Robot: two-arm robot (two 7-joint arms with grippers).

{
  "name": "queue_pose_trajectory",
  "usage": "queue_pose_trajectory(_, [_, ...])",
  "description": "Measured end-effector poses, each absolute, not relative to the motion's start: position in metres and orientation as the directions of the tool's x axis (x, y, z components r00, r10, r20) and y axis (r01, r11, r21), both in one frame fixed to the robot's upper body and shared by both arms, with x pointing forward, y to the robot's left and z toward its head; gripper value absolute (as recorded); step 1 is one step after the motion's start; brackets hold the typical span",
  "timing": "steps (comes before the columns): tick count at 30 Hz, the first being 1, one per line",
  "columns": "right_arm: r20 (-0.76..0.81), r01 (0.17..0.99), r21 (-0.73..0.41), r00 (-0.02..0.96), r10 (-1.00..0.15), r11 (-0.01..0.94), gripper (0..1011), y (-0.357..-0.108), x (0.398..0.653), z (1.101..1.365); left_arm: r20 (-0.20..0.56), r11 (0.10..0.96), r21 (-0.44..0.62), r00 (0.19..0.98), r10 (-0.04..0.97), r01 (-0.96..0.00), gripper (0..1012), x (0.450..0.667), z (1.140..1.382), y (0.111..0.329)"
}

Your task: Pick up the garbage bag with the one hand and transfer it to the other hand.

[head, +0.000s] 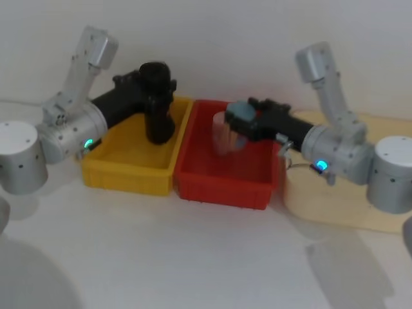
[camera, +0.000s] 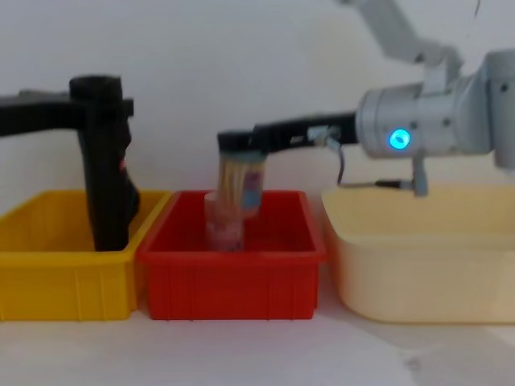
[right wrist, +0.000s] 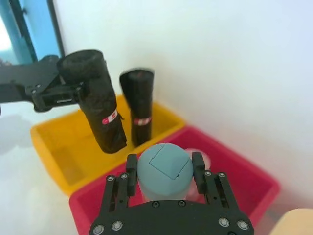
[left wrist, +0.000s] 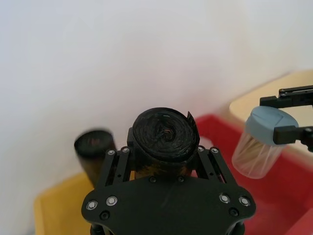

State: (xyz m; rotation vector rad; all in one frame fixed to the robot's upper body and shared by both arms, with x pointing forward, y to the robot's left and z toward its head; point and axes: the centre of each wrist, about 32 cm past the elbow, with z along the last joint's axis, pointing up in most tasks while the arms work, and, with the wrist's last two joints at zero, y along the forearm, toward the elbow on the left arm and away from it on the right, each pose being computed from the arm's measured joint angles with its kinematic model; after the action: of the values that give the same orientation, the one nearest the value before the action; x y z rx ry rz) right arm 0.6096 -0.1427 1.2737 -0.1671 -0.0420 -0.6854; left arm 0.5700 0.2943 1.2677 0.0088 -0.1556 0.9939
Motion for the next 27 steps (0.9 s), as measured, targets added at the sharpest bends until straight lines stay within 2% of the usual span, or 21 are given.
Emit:
queue_pose_trajectory(6, [0.11,0.672,-0.078,0.74,-0.664,0.736,658,-0.16,0.597,1.291,0.161,0.569,-0.116,0.55,0.819,-0.814,524,0.569,1.286,0.285])
queue_pose_trajectory(12, [0.125,0.732,-0.024,0.678,-0.725,0.681,656,-0.19,0.575,1.309,0.186,0.606,-0.156,0.58,0.793,-0.78,524,0.57,1.306,0.27])
queue_pose_trajectory(19, [0.13,0.787,-0.011,0.612,-0.78,0.617,658,-0.219,0.552,1.318,0.195,0.665,-0.177,0.636,0.746,-0.726,524,0.576,1.325,0.246])
queue_pose_trajectory(27, [0.126,0.823,-0.031,0.565,-0.815,0.566,658,-0.242,0.534,1.318,0.174,0.727,-0.177,0.706,0.687,-0.664,524,0.589,1.335,0.216])
